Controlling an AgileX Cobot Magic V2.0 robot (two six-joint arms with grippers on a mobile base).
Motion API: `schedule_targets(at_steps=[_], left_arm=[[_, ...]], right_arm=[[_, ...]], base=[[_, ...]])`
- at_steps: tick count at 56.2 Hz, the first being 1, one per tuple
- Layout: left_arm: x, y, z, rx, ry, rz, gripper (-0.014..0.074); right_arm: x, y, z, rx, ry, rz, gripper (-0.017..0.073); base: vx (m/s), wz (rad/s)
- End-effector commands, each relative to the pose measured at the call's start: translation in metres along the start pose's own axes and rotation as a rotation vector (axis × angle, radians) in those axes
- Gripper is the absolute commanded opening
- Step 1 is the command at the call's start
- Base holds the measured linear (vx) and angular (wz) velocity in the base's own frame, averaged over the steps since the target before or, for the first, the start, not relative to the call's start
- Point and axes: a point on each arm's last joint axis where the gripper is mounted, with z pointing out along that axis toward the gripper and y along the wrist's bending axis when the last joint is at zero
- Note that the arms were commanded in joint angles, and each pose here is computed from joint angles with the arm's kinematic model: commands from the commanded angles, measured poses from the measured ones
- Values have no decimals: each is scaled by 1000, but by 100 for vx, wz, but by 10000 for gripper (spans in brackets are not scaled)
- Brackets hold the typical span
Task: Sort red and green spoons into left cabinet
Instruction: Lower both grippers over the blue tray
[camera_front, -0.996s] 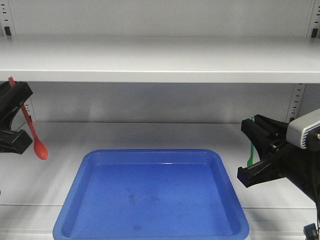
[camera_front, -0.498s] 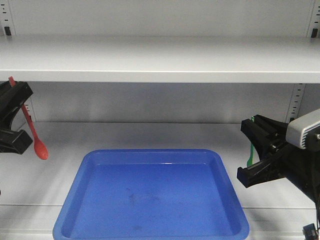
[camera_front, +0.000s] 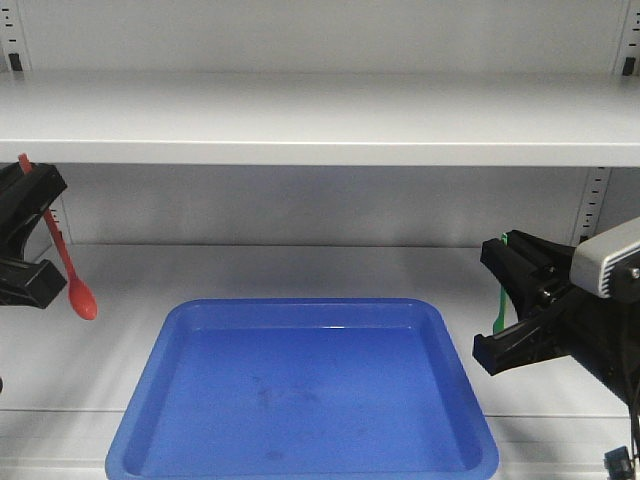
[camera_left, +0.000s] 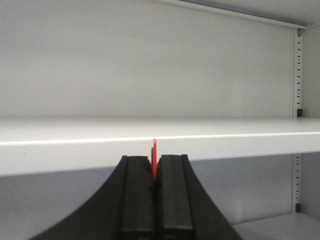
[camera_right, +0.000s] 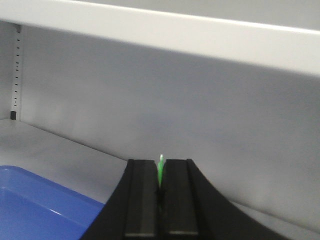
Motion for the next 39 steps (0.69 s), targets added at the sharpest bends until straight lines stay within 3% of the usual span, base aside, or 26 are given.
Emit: schedule_targets(at_steps=[1, 14, 19, 23, 29, 39], left_arm=[[-12, -4, 5, 40, -84, 0, -6], [27, -25, 32, 220, 83, -82, -6], [42, -32, 48, 263, 135, -123, -6], [52, -36, 63, 279, 157, -176, -6], [65, -44, 82, 304, 180, -253, -6], [92, -49, 95, 318, 238, -420, -3]], right_arm=[[-12, -1, 5, -12, -100, 22, -9], [7, 6, 22, -92, -64, 102, -6], [9, 9, 34, -132, -41, 162, -5], [6, 17, 45, -170, -26, 203, -2], [4, 31, 65, -206, 17, 215, -1], [24, 41, 85, -184, 163, 268, 4]], base=[[0, 0], [0, 0], [0, 0], [0, 0], [0, 0], [0, 0]])
